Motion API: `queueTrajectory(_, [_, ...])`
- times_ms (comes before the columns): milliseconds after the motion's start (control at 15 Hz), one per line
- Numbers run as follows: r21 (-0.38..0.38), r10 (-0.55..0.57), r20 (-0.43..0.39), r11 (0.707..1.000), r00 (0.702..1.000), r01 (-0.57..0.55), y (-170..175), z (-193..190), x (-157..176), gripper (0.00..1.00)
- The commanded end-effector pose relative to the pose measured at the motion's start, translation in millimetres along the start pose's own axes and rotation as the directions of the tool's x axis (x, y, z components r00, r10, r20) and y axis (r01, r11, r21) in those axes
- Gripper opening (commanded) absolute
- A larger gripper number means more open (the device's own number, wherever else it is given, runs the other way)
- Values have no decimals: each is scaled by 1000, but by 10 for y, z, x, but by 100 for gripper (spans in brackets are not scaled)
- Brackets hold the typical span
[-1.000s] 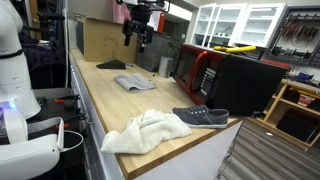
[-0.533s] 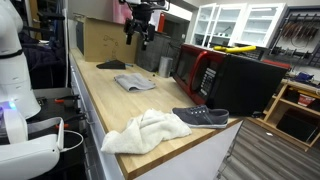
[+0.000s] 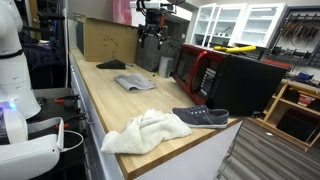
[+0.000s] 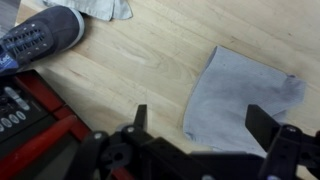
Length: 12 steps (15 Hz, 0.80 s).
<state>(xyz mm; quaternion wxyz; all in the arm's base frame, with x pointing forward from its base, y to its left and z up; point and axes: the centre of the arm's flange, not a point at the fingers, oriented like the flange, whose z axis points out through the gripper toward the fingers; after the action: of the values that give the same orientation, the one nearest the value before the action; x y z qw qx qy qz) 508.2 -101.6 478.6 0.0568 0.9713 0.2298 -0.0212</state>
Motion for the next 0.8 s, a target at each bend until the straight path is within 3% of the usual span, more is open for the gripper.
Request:
queueTrajectory(0, [-4, -5, 4, 1000, 1000, 5, 24, 16, 84, 100])
queueTrajectory(400, [-52, -34, -25, 998, 999, 32, -14, 103, 412, 100])
queueTrajectory(733, [2, -47, -62, 999, 997, 48, -13, 559, 623, 100])
